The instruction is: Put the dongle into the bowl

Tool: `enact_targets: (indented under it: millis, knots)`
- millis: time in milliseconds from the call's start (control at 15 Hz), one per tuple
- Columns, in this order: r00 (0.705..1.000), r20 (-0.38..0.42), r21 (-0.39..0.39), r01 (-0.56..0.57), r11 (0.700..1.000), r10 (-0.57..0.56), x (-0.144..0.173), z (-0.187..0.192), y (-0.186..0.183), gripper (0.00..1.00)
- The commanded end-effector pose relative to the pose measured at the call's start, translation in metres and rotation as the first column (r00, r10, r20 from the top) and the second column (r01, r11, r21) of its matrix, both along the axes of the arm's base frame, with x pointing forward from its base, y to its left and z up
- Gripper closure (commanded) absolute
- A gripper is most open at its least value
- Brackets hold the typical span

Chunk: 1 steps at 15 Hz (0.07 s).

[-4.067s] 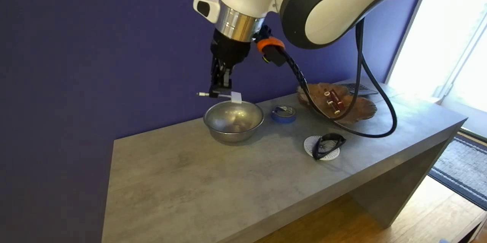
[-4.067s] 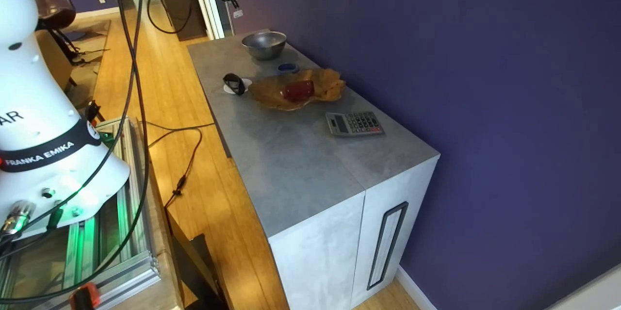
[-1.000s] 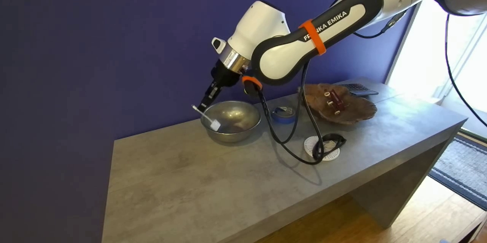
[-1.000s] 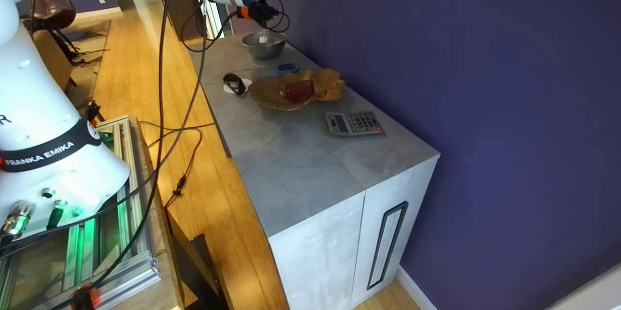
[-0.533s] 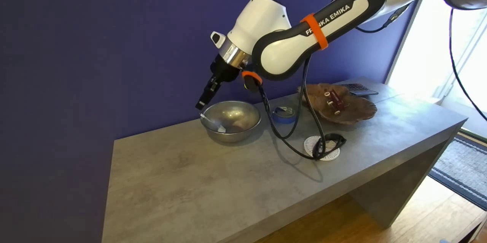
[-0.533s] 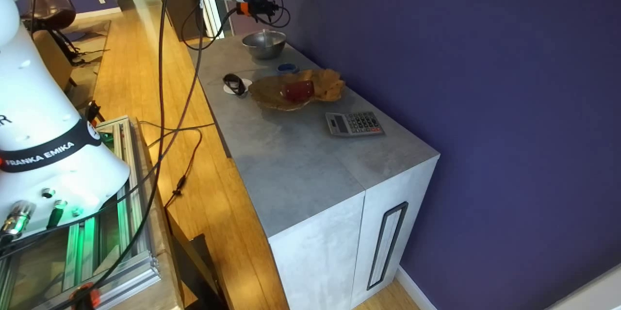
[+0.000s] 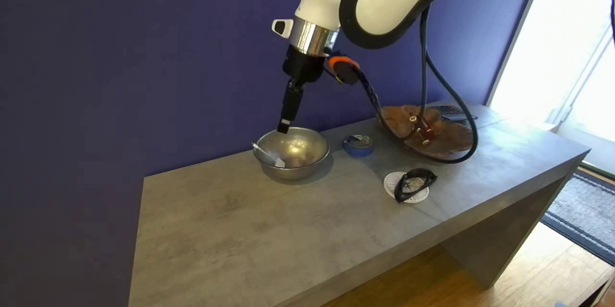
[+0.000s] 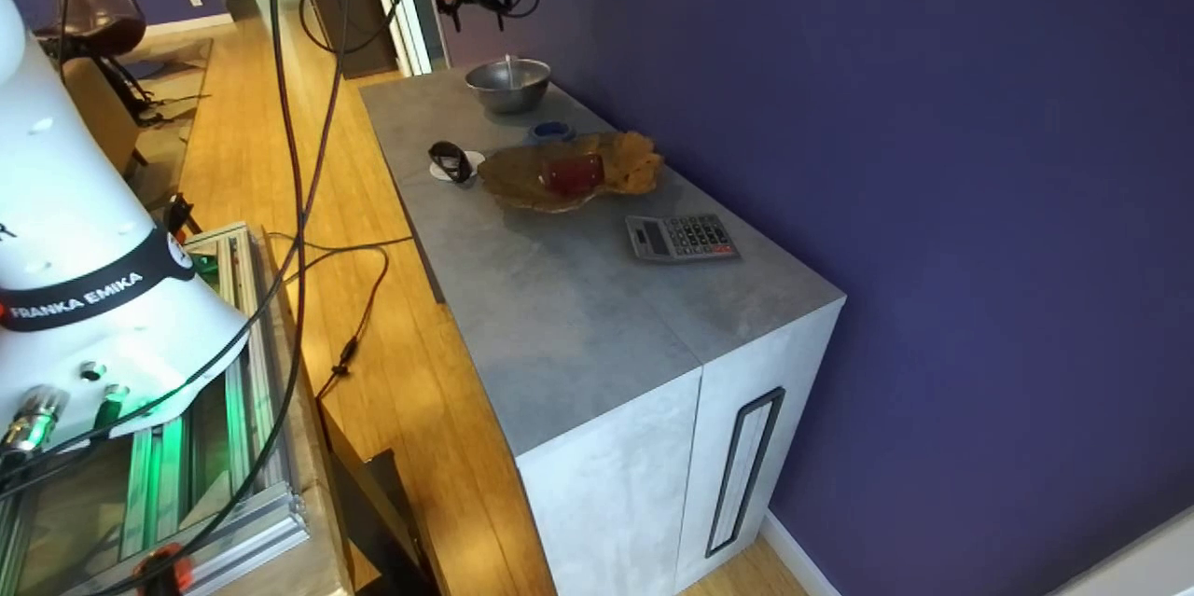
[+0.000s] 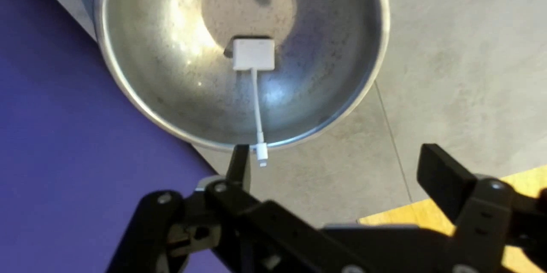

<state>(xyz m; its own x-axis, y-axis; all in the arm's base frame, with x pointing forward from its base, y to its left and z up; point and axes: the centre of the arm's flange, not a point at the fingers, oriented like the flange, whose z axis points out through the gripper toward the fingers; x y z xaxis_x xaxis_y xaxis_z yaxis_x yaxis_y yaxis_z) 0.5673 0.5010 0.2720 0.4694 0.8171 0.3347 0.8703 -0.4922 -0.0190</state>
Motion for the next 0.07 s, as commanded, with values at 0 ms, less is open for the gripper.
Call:
enact_targets:
  millis: [0]
  knots:
    - [0.999, -0.002, -0.002, -0.051, 0.999, 0.051, -0.009, 0.0055, -0.0029, 0.0]
